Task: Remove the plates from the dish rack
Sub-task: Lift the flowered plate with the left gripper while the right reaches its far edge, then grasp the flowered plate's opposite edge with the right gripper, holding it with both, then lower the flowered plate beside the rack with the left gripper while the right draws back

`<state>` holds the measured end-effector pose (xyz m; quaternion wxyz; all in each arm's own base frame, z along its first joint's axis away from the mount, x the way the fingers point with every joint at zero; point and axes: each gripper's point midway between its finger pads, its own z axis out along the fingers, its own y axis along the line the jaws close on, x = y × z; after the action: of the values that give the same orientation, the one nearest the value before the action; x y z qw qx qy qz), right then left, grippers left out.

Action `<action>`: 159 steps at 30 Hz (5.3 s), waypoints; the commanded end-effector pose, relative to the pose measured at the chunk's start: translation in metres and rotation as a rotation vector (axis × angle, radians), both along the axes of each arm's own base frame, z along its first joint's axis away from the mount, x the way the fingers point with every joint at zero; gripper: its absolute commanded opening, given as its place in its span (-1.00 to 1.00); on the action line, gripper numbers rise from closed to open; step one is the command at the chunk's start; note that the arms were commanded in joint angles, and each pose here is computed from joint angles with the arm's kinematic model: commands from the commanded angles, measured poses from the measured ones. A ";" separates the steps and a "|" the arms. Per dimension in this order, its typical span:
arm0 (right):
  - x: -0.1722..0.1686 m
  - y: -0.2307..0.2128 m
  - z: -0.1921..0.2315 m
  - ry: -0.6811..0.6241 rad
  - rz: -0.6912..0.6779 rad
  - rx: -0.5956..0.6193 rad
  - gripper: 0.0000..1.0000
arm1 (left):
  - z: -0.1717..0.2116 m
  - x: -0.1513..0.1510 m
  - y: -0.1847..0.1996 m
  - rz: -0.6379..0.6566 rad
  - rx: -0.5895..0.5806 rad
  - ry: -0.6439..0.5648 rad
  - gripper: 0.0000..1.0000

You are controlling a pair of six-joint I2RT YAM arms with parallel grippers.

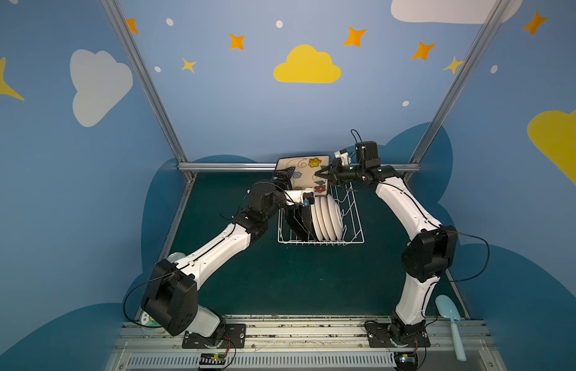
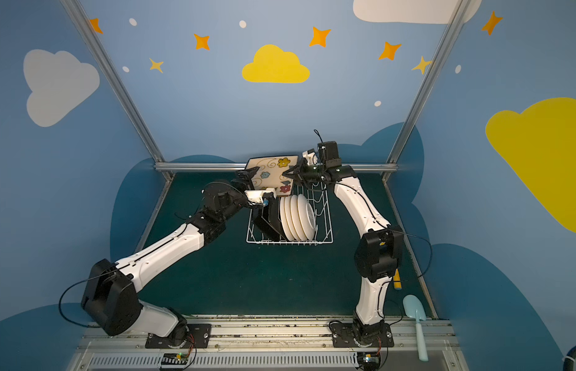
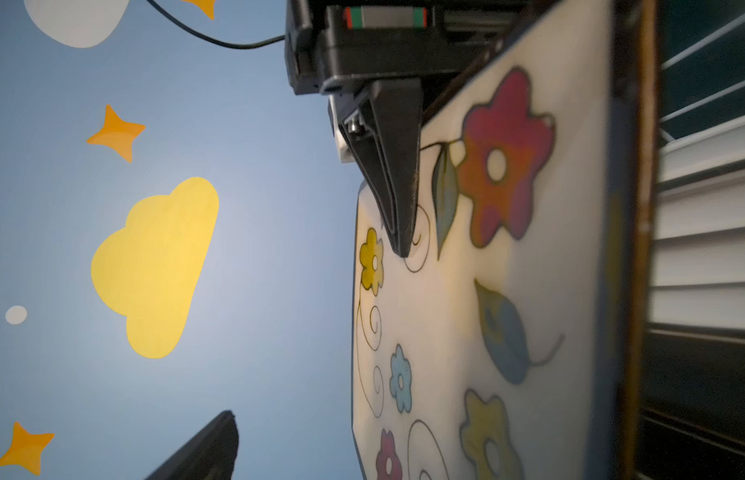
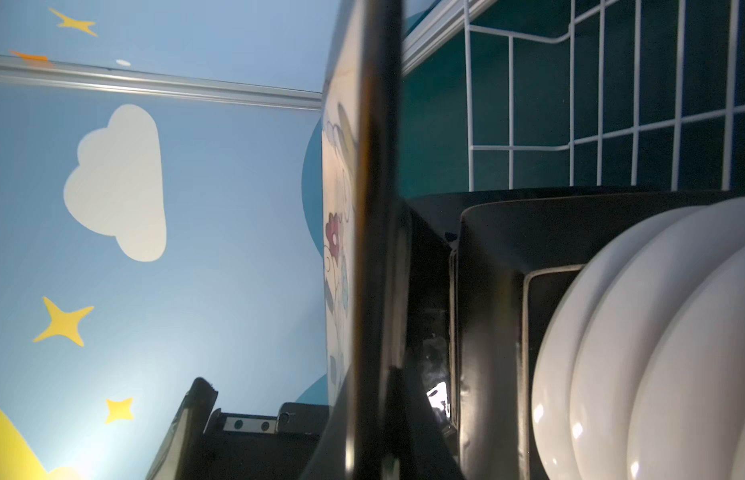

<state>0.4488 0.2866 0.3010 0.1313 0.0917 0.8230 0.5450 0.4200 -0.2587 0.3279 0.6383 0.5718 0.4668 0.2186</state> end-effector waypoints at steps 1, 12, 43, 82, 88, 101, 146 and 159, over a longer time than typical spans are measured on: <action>0.006 -0.011 0.078 -0.233 -0.012 0.151 -1.00 | 0.057 -0.005 0.009 0.023 -0.147 -0.089 0.99; 0.022 -0.058 0.110 -0.368 -0.106 0.162 -1.00 | 0.029 -0.041 0.039 0.051 -0.316 0.249 0.99; -0.019 -0.046 0.118 -0.642 0.176 0.182 -1.00 | 0.032 0.035 0.036 -0.200 -1.421 1.692 0.93; -0.019 -0.034 0.089 -0.546 0.208 0.175 -0.63 | 0.013 0.043 -0.005 -0.189 -1.373 1.829 -0.94; -0.016 -0.044 0.086 -0.550 0.151 0.108 0.22 | 0.024 0.041 -0.001 -0.212 -1.380 1.813 -0.94; -0.029 -0.074 0.048 -0.608 0.098 -0.276 0.83 | 0.054 0.042 0.029 -0.239 -1.400 1.745 -0.93; -0.093 -0.033 0.031 -0.991 0.251 -0.644 0.87 | -0.131 0.080 0.272 0.708 -1.179 1.609 -0.94; -0.096 -0.034 0.026 -0.983 0.261 -0.665 0.87 | -0.187 0.096 0.265 0.672 -1.183 1.769 -0.93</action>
<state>0.3592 0.2538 0.3200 0.4423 -0.3129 0.8014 0.2536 0.5095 0.0189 0.1071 0.1240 -0.0602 0.9385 -0.3164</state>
